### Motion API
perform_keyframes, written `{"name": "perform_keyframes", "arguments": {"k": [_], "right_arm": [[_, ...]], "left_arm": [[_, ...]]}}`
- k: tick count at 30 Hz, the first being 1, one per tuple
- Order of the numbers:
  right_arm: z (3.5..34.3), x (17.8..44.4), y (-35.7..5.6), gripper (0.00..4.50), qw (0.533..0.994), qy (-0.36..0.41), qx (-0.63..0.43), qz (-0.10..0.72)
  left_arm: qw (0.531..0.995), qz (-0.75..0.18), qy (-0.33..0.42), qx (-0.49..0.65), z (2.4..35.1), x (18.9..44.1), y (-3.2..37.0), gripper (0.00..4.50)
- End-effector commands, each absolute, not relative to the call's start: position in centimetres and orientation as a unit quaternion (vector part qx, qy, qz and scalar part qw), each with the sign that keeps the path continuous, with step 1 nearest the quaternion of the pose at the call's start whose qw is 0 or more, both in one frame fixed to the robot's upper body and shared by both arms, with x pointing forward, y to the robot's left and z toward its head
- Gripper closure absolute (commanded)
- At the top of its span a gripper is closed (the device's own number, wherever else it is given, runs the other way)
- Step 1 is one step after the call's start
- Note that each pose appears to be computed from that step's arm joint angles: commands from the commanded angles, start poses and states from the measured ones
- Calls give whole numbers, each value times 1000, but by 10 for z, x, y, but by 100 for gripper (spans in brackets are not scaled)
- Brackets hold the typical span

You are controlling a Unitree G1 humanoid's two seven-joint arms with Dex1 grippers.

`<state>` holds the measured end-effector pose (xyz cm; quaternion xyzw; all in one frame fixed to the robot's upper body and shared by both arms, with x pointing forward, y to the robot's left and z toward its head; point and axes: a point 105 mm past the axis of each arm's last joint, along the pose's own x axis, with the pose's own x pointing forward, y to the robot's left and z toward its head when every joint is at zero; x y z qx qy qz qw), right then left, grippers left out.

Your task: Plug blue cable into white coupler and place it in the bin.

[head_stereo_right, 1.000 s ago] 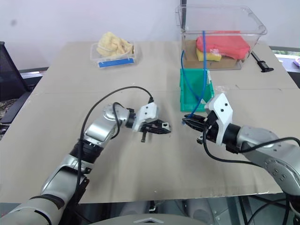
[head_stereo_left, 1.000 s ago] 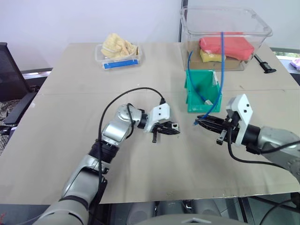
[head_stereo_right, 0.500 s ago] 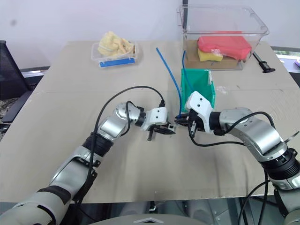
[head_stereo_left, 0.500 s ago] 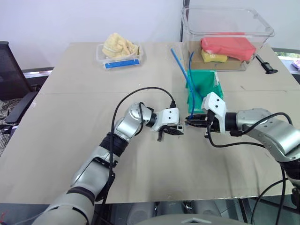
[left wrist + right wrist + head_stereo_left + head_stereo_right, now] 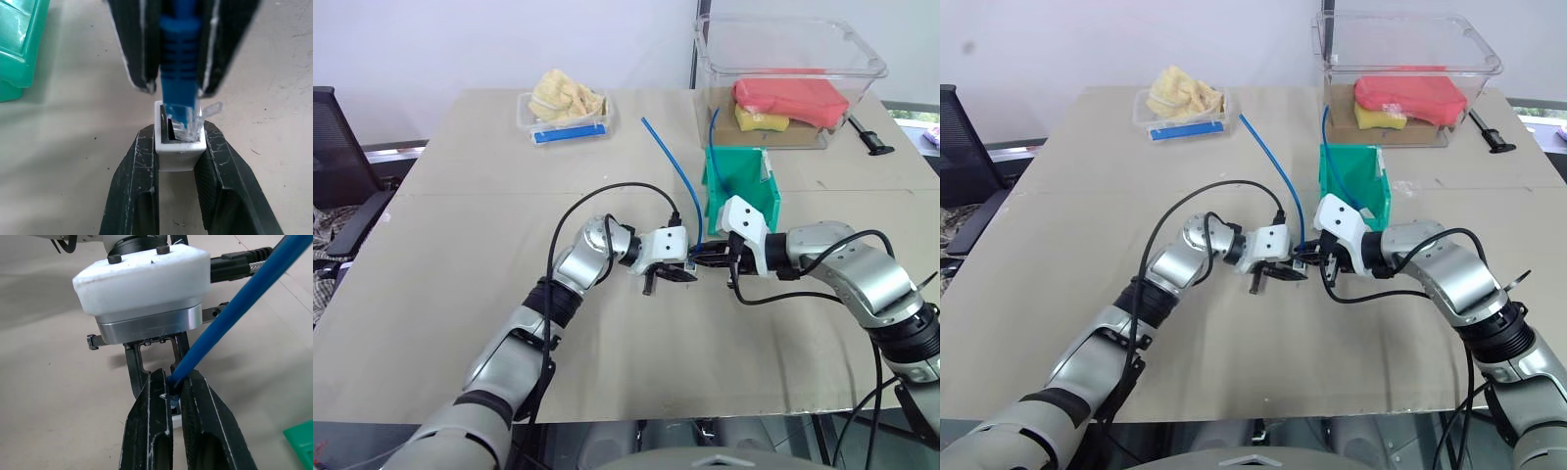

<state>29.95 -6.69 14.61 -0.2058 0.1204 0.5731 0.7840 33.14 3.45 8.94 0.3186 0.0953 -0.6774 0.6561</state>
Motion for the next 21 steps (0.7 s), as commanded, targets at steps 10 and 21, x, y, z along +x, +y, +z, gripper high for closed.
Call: {"name": "perform_keyframes", "arguments": {"k": [10,21], "right_arm": [[134,309,-76,450,750,144,-277,582],[125,301,-72,450,711,156,-312,610]], "left_arm": [[651,-678,104,325,83,328,36,410],[654,-675,104,324,84,328,37,410]]}}
